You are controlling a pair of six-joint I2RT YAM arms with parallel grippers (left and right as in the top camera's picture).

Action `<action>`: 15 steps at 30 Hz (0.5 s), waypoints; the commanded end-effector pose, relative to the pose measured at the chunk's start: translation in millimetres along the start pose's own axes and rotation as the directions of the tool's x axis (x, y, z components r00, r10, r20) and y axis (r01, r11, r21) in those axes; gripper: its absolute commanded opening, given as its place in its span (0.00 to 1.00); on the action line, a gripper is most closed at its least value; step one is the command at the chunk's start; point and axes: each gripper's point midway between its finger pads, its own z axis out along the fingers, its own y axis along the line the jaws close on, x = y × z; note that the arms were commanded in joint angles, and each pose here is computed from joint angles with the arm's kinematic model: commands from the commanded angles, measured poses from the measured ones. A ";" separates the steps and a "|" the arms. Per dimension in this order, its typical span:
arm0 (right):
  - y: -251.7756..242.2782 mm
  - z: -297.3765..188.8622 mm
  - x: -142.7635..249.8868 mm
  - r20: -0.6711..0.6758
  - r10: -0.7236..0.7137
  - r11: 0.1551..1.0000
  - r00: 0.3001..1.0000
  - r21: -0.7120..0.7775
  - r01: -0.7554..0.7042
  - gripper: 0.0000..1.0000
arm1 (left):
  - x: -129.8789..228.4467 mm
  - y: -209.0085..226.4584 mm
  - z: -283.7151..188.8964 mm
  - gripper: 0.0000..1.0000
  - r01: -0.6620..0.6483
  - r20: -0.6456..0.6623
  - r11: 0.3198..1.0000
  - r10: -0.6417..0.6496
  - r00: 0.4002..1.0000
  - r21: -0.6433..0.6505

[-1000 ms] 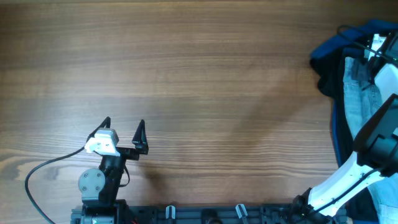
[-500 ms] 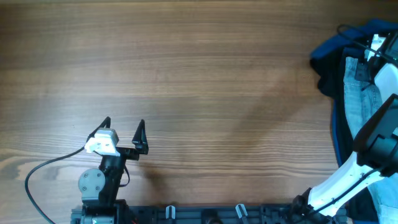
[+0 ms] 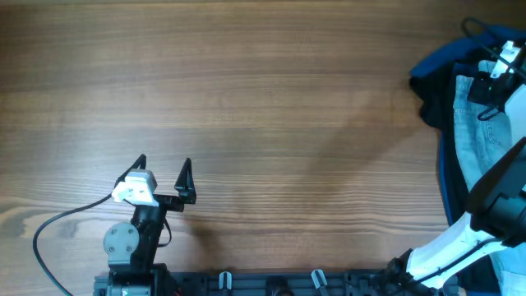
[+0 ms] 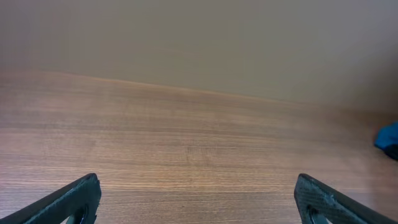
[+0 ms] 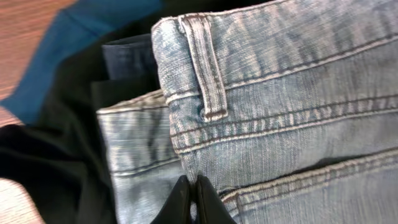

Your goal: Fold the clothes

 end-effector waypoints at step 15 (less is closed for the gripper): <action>51.0 -13.7 -1.8 -0.017 0.054 0.989 0.998 -0.136 -0.055 0.04 | 2.0 3.3 0.0 1.00 -0.018 -0.003 1.000 0.018 1.000 -0.015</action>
